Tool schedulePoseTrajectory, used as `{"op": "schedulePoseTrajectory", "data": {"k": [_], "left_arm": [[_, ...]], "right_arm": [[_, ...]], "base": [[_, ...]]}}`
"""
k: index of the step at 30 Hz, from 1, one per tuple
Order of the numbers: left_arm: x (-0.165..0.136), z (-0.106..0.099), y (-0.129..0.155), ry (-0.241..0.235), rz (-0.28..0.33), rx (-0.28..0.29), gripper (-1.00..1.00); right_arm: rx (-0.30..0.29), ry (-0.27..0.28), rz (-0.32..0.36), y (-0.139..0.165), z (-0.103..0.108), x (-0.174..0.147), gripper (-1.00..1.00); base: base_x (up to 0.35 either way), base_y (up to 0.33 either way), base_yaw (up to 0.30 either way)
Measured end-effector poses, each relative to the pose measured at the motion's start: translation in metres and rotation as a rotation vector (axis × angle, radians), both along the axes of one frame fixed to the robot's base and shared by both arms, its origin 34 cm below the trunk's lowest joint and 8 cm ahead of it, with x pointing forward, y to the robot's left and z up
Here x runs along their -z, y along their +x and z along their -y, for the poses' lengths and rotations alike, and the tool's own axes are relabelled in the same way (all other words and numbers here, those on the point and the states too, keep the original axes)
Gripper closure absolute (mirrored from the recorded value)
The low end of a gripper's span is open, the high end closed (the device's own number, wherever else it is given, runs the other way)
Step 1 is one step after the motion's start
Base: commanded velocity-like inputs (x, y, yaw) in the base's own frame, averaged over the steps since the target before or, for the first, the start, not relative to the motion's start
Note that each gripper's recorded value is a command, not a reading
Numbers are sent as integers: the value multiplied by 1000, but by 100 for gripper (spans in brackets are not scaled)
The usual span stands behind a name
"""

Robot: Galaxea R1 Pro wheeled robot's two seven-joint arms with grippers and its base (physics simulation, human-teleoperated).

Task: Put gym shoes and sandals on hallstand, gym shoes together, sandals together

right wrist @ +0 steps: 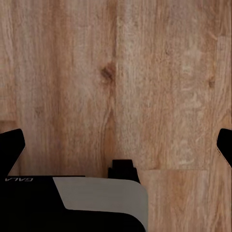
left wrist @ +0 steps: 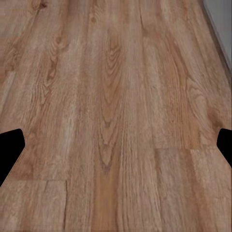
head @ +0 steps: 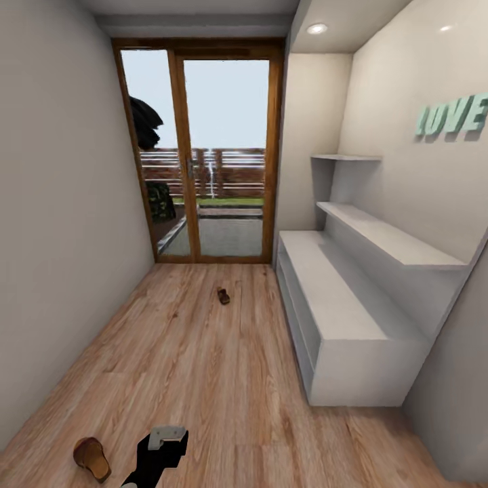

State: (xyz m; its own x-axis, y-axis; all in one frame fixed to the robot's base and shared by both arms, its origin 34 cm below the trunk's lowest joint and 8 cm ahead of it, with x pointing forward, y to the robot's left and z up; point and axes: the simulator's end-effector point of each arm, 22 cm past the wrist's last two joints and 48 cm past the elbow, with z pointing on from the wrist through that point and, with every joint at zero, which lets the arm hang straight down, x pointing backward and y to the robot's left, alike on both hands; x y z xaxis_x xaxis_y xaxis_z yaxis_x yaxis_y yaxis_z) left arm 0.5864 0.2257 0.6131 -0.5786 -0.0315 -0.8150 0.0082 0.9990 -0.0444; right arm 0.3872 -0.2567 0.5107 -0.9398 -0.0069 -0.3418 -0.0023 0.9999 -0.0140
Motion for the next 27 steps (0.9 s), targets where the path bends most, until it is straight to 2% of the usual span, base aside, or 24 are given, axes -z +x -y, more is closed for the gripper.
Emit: {"op": "schedulePoseTrajectory", "data": {"k": [10, 27], "left_arm": [[5, 1, -2, -1, -11, 0, -100], [13, 1, -6, -1, -29, 1, -100]], "right_arm": [[0, 0, -11, -3, 0, 3, -100], [-1, -1, -30, -9, 0, 7, -100]], "base": [[242, 0, 220], [18, 0, 223]]}}
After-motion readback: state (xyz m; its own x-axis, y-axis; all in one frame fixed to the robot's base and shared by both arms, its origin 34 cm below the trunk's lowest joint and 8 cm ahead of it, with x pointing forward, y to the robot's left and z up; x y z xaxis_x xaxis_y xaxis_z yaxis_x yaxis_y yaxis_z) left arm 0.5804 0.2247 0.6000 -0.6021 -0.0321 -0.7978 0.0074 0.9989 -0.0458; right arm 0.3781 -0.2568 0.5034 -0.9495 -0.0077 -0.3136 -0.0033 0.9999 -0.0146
